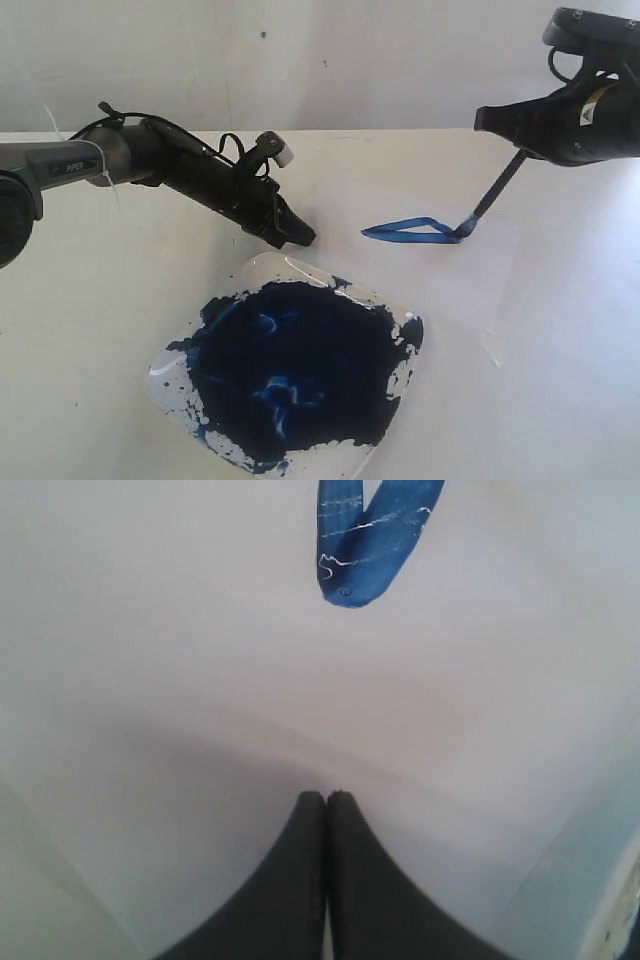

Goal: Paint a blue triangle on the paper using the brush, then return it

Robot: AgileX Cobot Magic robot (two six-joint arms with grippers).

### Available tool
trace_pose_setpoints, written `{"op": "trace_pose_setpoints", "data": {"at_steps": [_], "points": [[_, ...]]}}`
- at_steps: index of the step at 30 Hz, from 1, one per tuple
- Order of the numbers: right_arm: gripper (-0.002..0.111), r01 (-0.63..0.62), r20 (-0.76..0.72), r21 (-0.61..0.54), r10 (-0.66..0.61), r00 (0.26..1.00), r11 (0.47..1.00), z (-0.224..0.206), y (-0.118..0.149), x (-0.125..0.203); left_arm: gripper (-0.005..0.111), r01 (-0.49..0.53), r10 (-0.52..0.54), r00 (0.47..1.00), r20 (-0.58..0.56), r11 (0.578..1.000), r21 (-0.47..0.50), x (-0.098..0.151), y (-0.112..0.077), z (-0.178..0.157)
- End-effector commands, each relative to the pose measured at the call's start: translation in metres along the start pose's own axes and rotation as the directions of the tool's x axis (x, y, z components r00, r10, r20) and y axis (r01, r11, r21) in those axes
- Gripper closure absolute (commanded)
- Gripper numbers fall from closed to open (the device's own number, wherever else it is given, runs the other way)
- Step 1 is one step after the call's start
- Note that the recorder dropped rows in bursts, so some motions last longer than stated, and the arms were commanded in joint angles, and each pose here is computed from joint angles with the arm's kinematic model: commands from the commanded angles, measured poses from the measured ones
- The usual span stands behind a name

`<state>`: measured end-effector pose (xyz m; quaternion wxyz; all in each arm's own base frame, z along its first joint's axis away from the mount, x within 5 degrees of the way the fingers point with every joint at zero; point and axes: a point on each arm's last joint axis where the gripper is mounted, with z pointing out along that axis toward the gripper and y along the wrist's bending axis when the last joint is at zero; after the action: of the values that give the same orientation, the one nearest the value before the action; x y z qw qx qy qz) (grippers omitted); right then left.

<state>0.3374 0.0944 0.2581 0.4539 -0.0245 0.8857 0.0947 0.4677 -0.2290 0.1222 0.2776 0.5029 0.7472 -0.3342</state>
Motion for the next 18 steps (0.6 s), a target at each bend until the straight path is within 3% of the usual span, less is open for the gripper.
{"op": "trace_pose_setpoints", "data": {"at_steps": [1,18], "points": [[0.108,0.017,0.006,0.01,-0.017,1.0,1.0,-0.006,-0.002,-0.003,0.107,-0.008,0.008,1.0,-0.016,1.0,-0.009,0.003,0.001,0.001],[0.108,0.019,0.054,0.0,-0.019,0.998,1.0,-0.02,-0.001,-0.012,0.107,-0.008,0.008,1.0,-0.016,1.0,-0.009,0.003,0.001,0.001]]}}
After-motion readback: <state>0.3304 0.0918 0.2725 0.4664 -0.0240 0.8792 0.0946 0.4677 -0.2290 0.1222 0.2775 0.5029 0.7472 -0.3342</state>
